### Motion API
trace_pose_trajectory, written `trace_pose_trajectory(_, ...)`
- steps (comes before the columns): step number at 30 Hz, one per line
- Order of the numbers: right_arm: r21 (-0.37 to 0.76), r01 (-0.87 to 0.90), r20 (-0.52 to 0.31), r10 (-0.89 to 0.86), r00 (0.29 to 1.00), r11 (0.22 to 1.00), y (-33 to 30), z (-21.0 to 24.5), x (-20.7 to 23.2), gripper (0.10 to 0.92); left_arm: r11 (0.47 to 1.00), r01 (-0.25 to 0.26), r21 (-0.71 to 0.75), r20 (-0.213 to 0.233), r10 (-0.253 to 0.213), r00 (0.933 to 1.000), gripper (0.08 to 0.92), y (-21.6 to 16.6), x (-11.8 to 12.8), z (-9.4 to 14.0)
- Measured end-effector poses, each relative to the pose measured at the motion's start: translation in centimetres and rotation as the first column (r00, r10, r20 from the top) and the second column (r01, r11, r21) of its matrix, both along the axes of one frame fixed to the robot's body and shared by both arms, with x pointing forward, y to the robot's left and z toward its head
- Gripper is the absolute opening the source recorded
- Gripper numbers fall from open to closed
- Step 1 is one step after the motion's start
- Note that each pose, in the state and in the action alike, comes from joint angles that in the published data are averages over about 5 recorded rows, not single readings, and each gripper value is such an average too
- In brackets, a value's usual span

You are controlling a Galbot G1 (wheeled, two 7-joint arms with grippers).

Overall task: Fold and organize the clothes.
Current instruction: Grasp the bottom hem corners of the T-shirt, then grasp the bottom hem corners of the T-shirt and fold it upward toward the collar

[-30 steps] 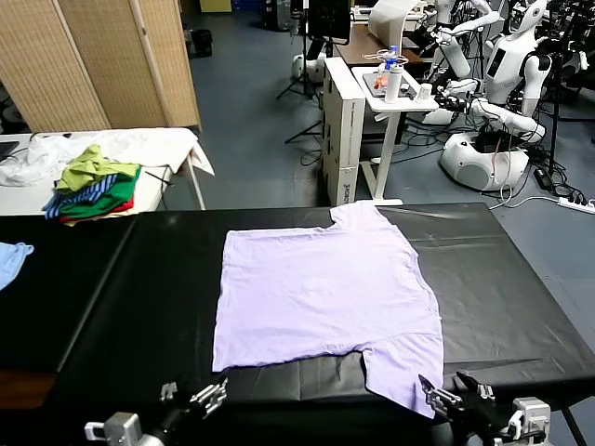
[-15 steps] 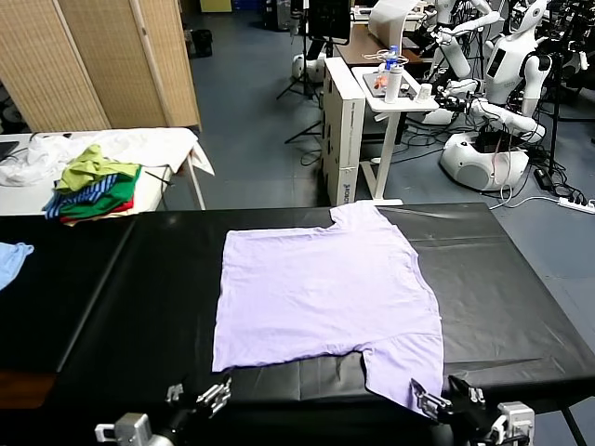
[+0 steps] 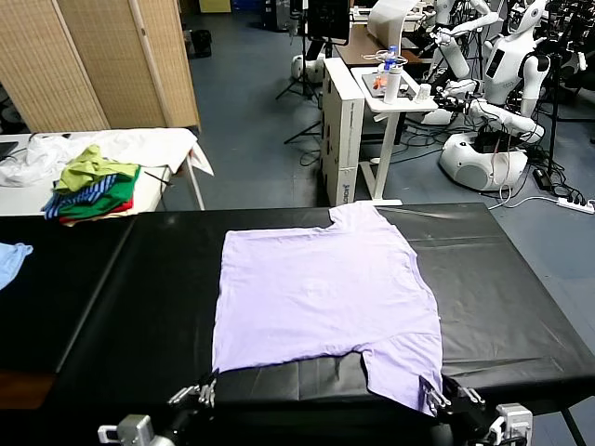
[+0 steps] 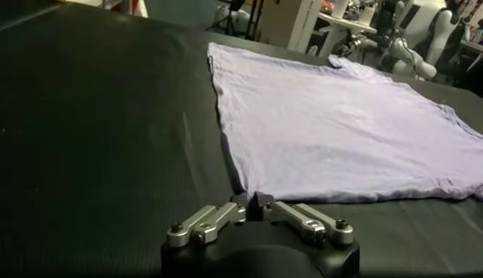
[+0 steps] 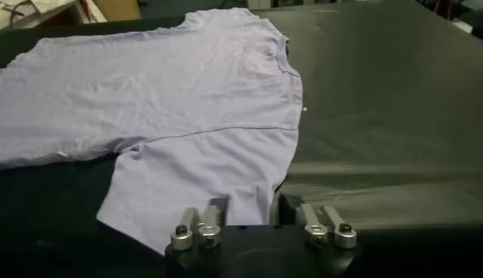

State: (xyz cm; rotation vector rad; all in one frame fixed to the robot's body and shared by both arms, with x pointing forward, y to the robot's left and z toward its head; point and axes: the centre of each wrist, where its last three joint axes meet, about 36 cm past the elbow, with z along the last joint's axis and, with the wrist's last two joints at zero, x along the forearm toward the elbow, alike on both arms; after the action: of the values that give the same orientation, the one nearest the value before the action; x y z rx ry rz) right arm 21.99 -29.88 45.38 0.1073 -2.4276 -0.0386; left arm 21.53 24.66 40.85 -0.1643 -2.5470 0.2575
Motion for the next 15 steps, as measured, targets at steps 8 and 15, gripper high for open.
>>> trace_pose_trajectory(8,-0.015,-0.024,-0.023,0.023,0.999,1.000,1.6,2.1,-1.7,0.140,0.998,-0.005,0.057,-0.010,0.006,0.9999,0.147,1.0,-1.2,1.4)
trace_pose_trajectory(15,-0.019,-0.040,-0.032,0.039,0.999,0.999,1.9,2.3,-2.0,0.140,0.995,-0.001,0.100,-0.013,0.002,0.9999,0.147,2.0,-2.6,3.1)
